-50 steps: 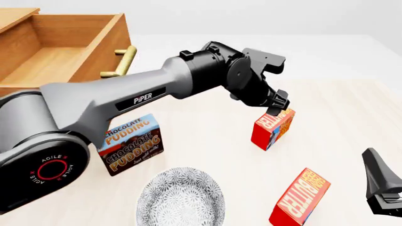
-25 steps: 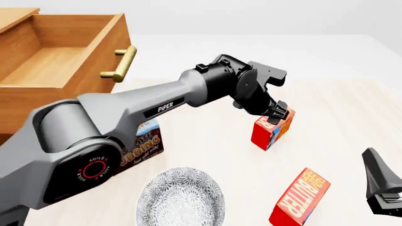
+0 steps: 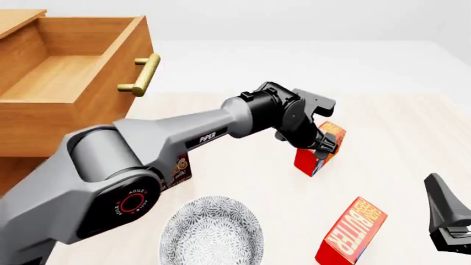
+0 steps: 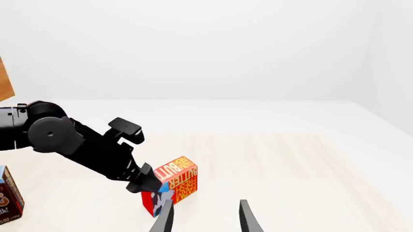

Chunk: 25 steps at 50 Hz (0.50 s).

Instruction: Put the butter at the front in the top drawer of the cabinet and close it.

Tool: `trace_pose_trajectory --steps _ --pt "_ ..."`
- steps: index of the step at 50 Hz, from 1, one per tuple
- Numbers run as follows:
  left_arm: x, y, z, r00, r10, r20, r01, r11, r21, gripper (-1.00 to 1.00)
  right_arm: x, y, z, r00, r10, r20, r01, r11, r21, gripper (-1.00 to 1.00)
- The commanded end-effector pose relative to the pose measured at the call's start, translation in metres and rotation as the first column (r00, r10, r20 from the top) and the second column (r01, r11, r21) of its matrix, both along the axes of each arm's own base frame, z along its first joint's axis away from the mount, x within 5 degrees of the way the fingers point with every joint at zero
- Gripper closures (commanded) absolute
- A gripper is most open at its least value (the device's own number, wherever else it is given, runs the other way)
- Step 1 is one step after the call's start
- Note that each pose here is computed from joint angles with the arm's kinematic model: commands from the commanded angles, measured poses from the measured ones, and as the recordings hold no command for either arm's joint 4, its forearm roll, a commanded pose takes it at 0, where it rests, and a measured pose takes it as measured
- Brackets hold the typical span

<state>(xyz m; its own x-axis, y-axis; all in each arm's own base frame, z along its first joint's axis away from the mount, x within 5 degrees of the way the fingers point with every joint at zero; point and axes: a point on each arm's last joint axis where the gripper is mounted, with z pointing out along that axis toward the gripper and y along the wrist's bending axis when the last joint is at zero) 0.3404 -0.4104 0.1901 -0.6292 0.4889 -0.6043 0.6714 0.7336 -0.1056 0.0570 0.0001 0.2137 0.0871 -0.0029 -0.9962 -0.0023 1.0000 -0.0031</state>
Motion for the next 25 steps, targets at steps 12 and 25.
trace_pose_trajectory --steps 12,25 --pt "0.0 -0.003 -0.021 0.999 0.019 -0.027 -0.019 1.0 0.007 -1.0 0.0 0.0 0.0 1.0 0.0 0.0 0.0 1.0 0.001 -1.0" --pt "0.001 -0.008 -0.04 0.999 0.03 -0.045 -0.029 1.0 0.012 -1.0 0.0 0.0 0.0 1.0 0.0 0.0 0.0 1.0 0.001 -1.0"
